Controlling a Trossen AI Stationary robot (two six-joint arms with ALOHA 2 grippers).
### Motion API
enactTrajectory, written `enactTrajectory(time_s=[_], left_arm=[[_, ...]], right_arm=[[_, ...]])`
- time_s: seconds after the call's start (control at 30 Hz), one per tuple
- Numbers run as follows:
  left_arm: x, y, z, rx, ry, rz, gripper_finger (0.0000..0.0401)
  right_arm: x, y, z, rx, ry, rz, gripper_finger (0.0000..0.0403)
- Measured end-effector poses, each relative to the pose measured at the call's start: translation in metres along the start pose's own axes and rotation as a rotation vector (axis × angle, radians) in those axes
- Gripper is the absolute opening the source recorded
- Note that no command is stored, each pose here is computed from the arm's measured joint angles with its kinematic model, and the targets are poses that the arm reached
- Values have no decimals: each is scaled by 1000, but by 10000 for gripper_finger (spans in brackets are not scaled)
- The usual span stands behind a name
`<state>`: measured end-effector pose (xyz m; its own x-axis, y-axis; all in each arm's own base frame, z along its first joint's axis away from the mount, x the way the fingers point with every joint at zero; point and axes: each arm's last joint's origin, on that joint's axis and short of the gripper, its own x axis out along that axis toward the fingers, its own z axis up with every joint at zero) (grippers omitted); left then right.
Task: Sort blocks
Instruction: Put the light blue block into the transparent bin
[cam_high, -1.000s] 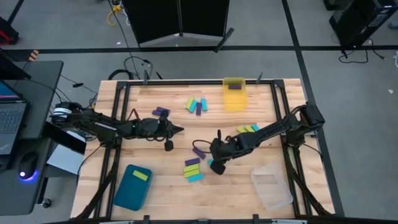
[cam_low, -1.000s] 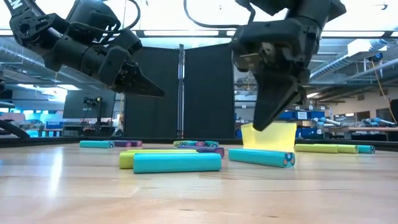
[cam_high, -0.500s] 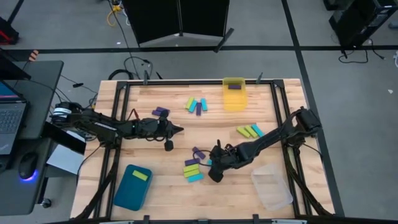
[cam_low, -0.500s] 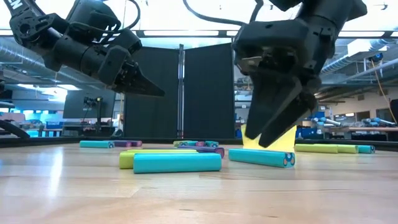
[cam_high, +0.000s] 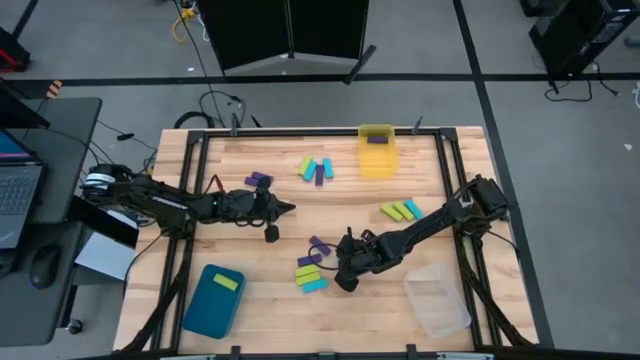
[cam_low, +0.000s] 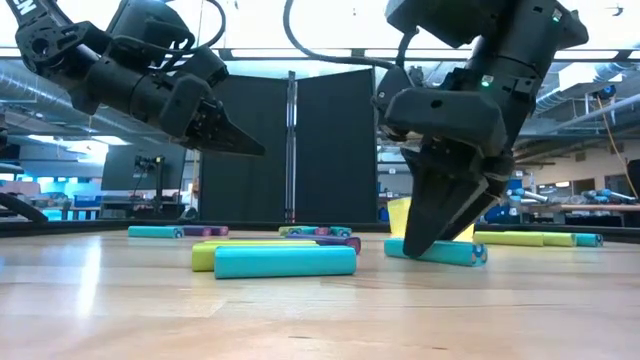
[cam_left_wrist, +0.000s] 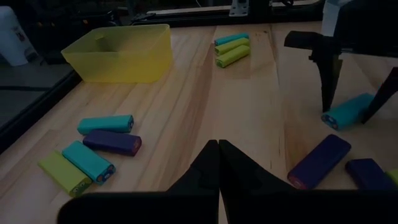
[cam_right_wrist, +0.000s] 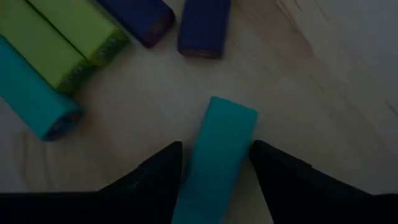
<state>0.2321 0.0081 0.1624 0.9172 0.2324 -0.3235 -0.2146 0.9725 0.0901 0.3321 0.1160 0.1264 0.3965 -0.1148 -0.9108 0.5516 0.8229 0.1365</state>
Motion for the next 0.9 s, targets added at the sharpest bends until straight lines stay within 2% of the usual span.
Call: enactTrajectory(time_s=[0.27,0.4,0.5,0.7,0.77,0.9], left_arm=[[0,0,0,-1,0,4,6],[0,0,0,0,0,4,6],[0,0,0,-1,1,4,6],[0,0,0,-1,1,6,6],[0,0,0,-1,-1,9,6],[0,0,0,-12,1,10,6]], right_arm=[[1,-6,3,-71,49,-2,127],[-3,-8,7,-94,82,37,121],[-12,-15,9,-101,98,16,122],[-66,-23,22,-141,120,-65,132],[-85,-22,20,-207,129,-64,127],[-124,-19,3,-402,191,24,125]])
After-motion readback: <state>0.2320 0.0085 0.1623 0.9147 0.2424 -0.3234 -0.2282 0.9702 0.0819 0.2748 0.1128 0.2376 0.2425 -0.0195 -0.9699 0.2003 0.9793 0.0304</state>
